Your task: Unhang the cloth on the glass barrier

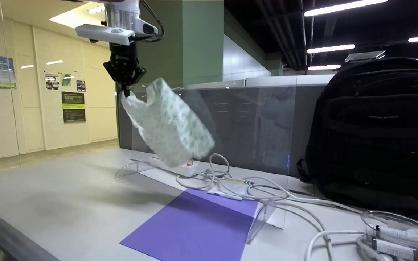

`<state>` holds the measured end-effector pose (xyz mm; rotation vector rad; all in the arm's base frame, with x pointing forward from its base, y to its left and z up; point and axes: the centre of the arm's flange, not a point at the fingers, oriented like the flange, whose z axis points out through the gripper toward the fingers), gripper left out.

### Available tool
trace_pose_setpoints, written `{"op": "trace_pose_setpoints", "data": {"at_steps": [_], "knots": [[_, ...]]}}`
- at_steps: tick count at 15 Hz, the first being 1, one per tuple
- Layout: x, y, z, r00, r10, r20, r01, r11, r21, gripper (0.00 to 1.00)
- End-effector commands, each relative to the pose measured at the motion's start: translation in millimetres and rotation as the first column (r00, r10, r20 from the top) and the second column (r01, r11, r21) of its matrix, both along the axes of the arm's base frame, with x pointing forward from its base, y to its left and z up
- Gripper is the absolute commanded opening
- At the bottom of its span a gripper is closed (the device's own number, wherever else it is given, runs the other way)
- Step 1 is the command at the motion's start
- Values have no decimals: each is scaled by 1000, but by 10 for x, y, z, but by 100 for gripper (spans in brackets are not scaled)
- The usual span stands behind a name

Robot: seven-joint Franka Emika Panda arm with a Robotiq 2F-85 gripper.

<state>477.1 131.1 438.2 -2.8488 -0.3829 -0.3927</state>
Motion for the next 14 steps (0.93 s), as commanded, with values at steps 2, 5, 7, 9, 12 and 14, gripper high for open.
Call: {"op": "trace_pose_setpoints", "data": {"at_steps": [2, 5, 7, 9, 12, 14], "knots": [[-182, 54, -183, 996, 39, -77, -42, 999, -32, 1], [-192, -21, -269, 997, 6, -75, -11, 998, -57, 1], [-196, -76, -309, 997, -28, -68, 22, 996, -86, 27], [-191, -127, -339, 996, -76, -47, 69, 990, -125, 32], [-202, -171, -361, 987, -161, -27, 154, 972, -177, 53], [-213, -188, -370, 980, -197, -24, 189, 962, -197, 67]]}}
